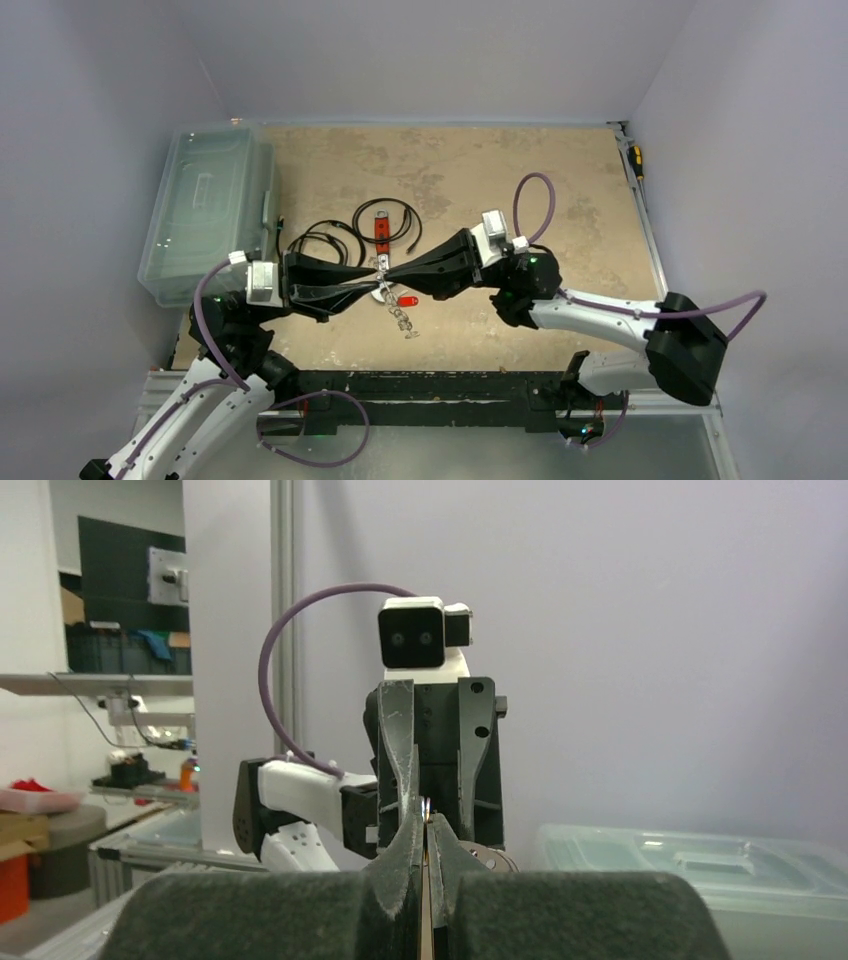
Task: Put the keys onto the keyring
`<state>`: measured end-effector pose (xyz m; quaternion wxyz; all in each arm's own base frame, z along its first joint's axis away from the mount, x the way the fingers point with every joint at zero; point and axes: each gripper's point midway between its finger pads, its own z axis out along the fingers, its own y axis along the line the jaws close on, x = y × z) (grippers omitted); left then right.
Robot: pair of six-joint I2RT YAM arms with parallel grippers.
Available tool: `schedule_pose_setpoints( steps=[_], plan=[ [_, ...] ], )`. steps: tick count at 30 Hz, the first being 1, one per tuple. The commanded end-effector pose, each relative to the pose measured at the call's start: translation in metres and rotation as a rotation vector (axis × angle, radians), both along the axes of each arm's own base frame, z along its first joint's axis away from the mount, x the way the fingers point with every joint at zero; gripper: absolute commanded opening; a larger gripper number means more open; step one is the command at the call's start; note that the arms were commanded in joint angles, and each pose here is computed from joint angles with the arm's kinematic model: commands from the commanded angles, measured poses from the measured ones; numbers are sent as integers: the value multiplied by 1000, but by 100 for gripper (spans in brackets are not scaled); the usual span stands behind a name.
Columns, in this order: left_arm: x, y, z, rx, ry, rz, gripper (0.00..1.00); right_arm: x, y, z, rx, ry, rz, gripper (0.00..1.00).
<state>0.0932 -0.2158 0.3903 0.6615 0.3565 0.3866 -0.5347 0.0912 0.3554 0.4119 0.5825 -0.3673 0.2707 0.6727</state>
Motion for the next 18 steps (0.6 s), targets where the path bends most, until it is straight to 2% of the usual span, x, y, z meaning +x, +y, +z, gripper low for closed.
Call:
schedule_pose_setpoints(
  steps=[1, 12, 16, 18],
  plan=[
    [-1, 2, 6, -30, -10, -17, 22, -15, -11, 28, 146, -13, 110, 0],
    [3, 5, 4, -25, -1, 12, 21, -13, -5, 25, 155, -1, 136, 0],
    [9, 11, 7, -35, 10, 76, 35, -13, -7, 24, 143, -7, 118, 0],
    [10, 16, 11, -59, 15, 110, 38, -14, -10, 24, 145, -13, 110, 0]
  ],
)
